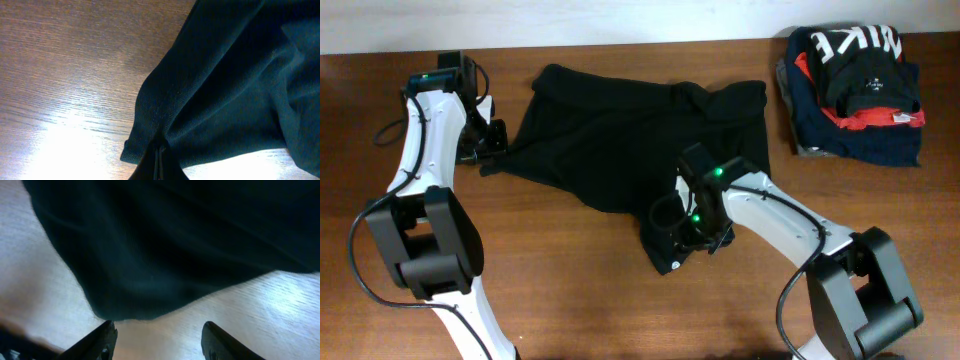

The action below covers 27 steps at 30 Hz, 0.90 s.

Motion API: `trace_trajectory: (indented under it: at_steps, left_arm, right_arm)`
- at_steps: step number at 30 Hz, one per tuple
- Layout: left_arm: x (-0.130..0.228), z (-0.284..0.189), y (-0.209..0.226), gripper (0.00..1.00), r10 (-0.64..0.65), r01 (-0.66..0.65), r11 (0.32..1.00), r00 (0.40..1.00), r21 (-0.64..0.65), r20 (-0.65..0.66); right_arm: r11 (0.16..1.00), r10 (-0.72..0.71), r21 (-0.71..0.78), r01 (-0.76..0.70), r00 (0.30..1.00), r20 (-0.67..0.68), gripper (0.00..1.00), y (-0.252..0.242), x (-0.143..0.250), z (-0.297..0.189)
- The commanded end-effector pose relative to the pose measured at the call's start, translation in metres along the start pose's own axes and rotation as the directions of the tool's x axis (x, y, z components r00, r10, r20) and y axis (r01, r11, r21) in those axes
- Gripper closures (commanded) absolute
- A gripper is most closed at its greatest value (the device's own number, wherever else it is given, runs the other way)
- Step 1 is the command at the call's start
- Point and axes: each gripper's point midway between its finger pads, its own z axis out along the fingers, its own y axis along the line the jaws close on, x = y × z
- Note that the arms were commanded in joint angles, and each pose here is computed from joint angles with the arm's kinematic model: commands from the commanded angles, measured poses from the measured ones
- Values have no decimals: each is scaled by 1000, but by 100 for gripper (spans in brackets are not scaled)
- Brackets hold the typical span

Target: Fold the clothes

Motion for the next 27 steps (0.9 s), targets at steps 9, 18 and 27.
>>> trace_trajectory:
  at_steps: [9,18,27]
  left_arm:
    - [0,-3,-1,99,-3,3,1000,1000,8,9]
    - [2,-3,-1,99,-3,3,1000,1000,8,-2]
    - [5,-4,-1,99,-3,3,1000,1000,7,-14]
  right_arm:
    - [1000,-21,-14,21,1000,1,41,3,5,19]
    - [999,-26,-22,24,998,-63,78,1,14,30]
    - [1000,10,-25,-12,998,-63,96,-8,11,26]
